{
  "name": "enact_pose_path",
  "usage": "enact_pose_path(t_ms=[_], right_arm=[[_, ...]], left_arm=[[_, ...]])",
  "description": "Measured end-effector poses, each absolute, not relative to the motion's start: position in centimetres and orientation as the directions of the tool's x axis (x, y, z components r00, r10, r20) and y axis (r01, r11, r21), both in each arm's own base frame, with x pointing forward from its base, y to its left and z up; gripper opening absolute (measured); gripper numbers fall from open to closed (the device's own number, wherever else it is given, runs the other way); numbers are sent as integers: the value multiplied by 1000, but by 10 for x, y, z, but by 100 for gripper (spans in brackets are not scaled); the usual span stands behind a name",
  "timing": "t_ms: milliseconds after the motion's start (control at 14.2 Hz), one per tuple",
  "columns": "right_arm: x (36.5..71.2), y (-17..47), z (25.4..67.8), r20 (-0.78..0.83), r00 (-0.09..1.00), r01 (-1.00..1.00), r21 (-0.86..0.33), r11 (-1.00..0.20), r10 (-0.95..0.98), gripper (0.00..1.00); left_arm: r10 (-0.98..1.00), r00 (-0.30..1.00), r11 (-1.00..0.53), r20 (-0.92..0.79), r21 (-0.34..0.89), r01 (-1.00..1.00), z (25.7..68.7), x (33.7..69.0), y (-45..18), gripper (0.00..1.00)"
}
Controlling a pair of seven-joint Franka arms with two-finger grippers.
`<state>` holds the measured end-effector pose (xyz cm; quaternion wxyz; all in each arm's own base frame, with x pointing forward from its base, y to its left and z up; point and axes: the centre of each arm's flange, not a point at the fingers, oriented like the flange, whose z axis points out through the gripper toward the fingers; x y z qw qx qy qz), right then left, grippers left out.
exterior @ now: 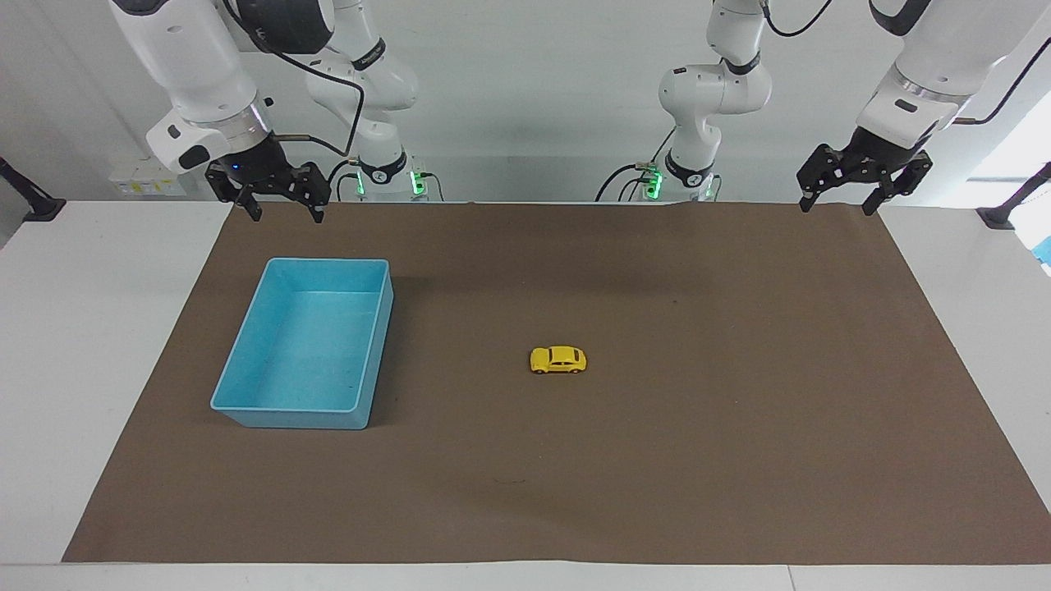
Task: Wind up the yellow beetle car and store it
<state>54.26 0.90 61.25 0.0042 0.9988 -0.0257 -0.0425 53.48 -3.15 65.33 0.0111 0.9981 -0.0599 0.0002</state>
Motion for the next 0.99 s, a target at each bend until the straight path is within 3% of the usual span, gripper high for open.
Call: enact_pose_path(t_ms=[985], right_arm=[[543, 9, 613, -85, 995, -51, 11, -999, -52, 100]], left_arm=[[-123, 992, -992, 2, 22, -123, 653, 535, -34, 100]])
